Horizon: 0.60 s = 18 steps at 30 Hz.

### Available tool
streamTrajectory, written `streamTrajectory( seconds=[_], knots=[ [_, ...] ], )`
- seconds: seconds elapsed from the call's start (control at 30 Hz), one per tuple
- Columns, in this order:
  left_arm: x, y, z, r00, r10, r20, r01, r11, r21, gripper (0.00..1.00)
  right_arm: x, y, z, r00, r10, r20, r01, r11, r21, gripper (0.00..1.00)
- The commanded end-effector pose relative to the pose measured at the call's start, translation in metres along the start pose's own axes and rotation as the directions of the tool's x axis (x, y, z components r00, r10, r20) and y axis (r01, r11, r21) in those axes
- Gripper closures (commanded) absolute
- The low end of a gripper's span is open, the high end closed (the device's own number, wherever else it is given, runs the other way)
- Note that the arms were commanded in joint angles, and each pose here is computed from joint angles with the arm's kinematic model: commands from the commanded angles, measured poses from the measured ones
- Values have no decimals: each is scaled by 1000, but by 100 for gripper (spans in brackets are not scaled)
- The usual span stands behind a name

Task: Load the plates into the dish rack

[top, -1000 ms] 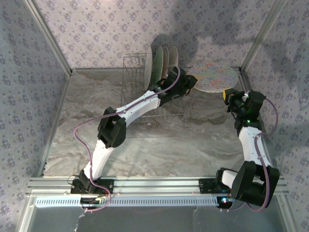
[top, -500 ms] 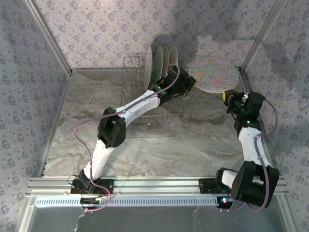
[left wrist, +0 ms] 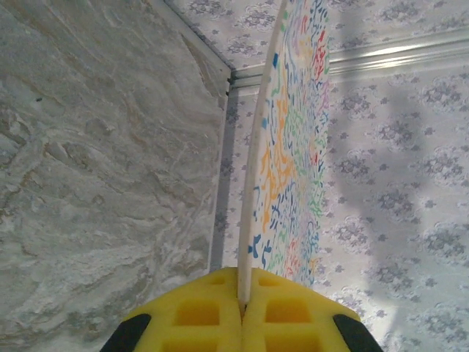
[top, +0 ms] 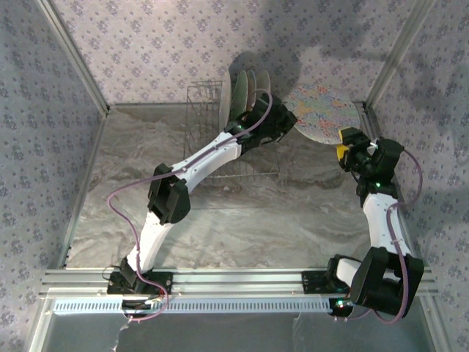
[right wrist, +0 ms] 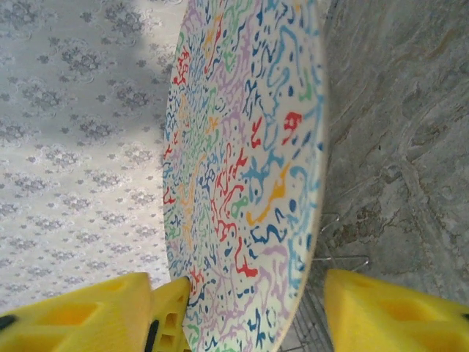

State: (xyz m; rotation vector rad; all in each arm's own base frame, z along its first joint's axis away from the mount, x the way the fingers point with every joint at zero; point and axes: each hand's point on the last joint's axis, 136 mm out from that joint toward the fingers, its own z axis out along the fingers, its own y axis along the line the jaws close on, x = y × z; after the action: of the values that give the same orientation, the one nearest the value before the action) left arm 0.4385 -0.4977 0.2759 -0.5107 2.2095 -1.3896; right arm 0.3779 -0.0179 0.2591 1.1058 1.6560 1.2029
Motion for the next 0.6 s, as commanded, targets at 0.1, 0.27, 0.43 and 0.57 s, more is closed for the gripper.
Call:
streamTrajectory(
  seconds=[0.1, 0.27, 0.43, 0.57],
  knots=[
    [-24, -63, -44, 994, 103, 46, -108, 987, 123, 100, 0, 23, -11, 997, -73, -13, 73, 997, -24, 11],
    [-33, -81, -73, 977, 200, 71, -208, 969, 134, 100, 4, 34, -18, 985, -160, -60, 160, 987, -13, 9],
    [-42, -92, -112, 945, 319, 76, -326, 938, 115, 100, 16, 54, -25, 943, -289, -164, 289, 957, -23, 6],
    [-53, -91, -149, 914, 396, 92, -404, 911, 85, 100, 28, 75, -36, 891, -393, -227, 385, 919, -83, 7]
  ],
)
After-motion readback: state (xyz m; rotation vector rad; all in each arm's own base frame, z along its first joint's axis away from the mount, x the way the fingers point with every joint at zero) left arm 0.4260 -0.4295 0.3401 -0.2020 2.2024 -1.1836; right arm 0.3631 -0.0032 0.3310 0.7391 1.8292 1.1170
